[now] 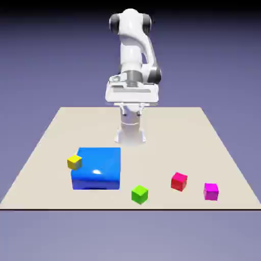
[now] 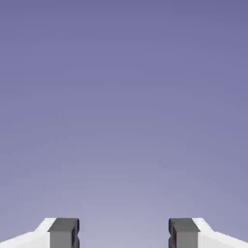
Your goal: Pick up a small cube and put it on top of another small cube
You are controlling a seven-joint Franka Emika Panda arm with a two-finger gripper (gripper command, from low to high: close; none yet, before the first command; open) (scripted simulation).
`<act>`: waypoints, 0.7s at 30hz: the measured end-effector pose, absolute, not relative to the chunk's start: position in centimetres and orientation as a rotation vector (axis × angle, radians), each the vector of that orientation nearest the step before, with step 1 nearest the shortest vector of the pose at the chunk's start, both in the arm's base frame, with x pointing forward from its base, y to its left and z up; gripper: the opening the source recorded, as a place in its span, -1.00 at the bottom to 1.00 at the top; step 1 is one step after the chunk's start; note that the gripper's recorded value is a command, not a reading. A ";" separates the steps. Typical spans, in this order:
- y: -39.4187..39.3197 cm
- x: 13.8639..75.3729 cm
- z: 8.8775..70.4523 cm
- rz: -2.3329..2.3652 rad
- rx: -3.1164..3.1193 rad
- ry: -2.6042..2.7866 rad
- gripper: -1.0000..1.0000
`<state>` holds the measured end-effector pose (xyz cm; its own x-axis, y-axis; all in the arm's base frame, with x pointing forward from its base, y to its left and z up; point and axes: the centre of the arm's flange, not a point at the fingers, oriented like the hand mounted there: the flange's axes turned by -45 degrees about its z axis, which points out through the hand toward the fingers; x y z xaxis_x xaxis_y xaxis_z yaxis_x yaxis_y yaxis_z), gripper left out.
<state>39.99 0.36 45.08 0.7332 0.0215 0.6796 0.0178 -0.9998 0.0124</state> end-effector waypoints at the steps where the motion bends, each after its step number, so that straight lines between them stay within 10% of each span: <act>1: 0.3 40.8 44.4 1.087 2.949 -0.008 0.00; 21: -0.7 52.9 25.3 -0.229 3.135 -0.889 0.00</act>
<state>52.85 -0.74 25.31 0.8427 -0.5116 -0.1678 -0.5290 -0.8447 -0.0817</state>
